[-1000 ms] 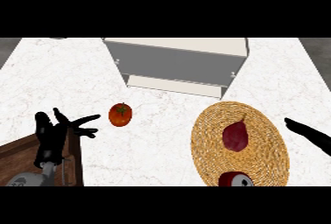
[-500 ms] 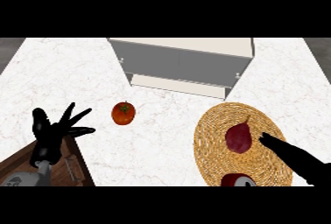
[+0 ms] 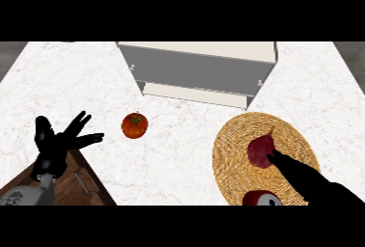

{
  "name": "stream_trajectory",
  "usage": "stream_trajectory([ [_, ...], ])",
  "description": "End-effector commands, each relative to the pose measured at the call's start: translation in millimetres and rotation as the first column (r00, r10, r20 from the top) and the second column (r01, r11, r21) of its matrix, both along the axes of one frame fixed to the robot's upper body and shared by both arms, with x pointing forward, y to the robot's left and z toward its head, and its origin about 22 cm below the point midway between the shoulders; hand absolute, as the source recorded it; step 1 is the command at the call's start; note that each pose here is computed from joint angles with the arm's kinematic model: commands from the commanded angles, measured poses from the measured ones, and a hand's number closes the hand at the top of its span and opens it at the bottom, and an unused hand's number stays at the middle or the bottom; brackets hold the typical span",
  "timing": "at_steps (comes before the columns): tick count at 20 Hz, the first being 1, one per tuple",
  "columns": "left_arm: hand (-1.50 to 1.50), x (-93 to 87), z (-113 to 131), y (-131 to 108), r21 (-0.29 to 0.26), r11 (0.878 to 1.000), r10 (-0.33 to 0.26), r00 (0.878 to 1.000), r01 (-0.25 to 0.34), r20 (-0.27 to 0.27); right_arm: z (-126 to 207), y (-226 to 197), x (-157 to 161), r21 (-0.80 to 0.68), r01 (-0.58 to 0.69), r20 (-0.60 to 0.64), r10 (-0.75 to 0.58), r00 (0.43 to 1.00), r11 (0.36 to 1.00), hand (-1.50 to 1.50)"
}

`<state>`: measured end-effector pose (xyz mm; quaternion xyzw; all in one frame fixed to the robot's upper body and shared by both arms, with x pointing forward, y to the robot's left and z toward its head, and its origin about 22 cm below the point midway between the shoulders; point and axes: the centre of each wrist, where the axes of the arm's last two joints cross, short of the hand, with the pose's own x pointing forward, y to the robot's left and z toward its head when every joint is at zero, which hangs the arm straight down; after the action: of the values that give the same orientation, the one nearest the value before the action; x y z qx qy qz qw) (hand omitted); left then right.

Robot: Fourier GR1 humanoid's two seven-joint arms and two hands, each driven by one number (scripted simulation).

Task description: Pick the can from the placemat and place it in the tiered shelf

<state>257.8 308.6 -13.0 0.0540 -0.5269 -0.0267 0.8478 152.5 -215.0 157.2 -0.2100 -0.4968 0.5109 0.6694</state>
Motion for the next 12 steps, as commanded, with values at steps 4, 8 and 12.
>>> stream_trajectory([
  [4, 0.00, -12.7, -30.4, -26.2, -0.044, 0.997, 0.069, 0.998, -0.069, -0.004, -22.0, 10.8, -1.8, -0.036, 0.010, 0.011, -0.010, 1.000, 0.999, -1.50],
  [8, 0.00, -10.3, -22.2, -12.2, -0.055, 0.994, 0.090, 0.996, -0.090, -0.001, -27.6, 10.3, -1.8, -0.024, 0.022, 0.011, -0.021, 1.000, 0.999, -1.50],
  [12, 0.00, 3.1, -11.1, -33.2, -0.065, 0.996, 0.057, 0.998, -0.058, -0.010, -51.6, 20.8, 0.3, -0.094, 0.028, 0.005, -0.028, 1.000, 0.995, -1.50],
])
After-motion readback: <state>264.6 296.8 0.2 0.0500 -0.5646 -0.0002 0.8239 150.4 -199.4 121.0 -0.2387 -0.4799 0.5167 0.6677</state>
